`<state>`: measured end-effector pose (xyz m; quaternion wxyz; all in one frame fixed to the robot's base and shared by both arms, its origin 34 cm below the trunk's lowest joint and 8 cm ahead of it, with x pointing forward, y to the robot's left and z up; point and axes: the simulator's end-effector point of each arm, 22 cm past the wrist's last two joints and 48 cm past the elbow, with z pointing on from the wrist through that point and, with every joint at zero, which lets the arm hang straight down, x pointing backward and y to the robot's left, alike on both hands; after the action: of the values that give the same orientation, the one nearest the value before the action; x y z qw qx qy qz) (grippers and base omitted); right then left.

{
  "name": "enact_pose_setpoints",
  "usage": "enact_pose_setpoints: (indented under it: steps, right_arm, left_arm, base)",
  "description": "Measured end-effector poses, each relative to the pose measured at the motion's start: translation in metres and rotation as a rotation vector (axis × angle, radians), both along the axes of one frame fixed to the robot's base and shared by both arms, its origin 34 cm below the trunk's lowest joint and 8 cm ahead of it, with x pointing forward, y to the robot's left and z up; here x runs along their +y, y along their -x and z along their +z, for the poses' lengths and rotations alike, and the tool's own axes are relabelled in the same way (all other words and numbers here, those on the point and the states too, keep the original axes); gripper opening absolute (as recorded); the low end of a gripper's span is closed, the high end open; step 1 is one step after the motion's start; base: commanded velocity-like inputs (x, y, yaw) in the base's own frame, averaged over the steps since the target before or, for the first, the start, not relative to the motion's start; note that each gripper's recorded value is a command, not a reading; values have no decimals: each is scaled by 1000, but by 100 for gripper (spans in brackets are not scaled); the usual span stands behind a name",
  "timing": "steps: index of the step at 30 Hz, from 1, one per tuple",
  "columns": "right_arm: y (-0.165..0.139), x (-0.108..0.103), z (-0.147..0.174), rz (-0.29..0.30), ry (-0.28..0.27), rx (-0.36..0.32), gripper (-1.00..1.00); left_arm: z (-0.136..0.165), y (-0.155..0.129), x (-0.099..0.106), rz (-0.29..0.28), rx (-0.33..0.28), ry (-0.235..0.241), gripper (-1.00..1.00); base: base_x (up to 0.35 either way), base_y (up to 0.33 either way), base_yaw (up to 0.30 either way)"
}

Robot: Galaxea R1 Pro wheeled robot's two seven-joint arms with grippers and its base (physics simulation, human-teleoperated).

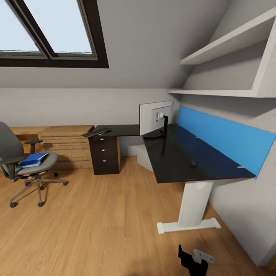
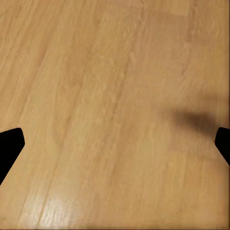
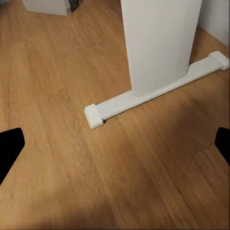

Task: In the bedroom, organize the workspace by keeping the computer under the desk, ensuring the monitor is on the desk, placing the keyboard on the desk next to the monitor, placing the mouse on the desk next to the keyboard, moving the folder from the swivel chair onto the desk next to the mouse, stacking the notebook on top of the folder with the pen on top of the notebook, and positioning the swivel chair next to the desk.

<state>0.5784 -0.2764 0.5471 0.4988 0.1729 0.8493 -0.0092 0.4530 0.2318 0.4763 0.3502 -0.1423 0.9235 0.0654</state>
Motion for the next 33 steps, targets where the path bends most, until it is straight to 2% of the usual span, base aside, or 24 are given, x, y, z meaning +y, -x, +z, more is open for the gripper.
enact_pose_setpoints:
  steps: [6, 9, 11, 12, 16, 22, 24, 26, 30, 33]
  right_arm:
    - [-1, 6, 11, 4, -8, 1, 100]
    - [-2, 2, 17, 0, -3, -2, 100]
    - [-2, -9, 21, -8, 9, -2, 100]
    - [-13, -37, 35, -40, 36, -34, 100]
    - [-40, -56, 69, -52, 64, -106, 100]
    - [-93, -85, 142, -123, 94, -201, 100]
    - [-125, -98, 195, -150, 99, -233, 100]
    - [-135, -102, 217, -154, 97, -241, 100]
    - [-156, -111, 287, -167, 100, -272, 100]
    - [-160, -124, 331, -210, 108, -303, 100]
  left_arm:
    - [11, -1, 0, 2, -2, 0, 100]
    - [16, -1, 3, 2, 2, -2, 100]
    - [20, -1, 3, 1, 4, -2, 100]
    - [21, -1, 5, -1, 7, -4, 100]
    - [28, -2, 6, -3, 7, -7, 100]
    - [39, -3, 11, -2, 7, -14, 100]
    - [43, -3, 13, 0, 5, -17, 100]
    - [46, -4, 13, 1, 5, -18, 100]
    - [55, -6, 14, 2, -1, -19, 100]
    - [74, -26, 9, 2, -50, -7, 100]
  base:
    - [-11, -9, 0]
    - [0, 0, 0]
    - [0, 0, 0]
    - [0, 0, 0]
    - [0, 0, 0]
    - [0, 0, 0]
    - [0, 0, 0]
    - [0, 0, 0]
    - [0, 0, 0]
    - [0, 0, 0]
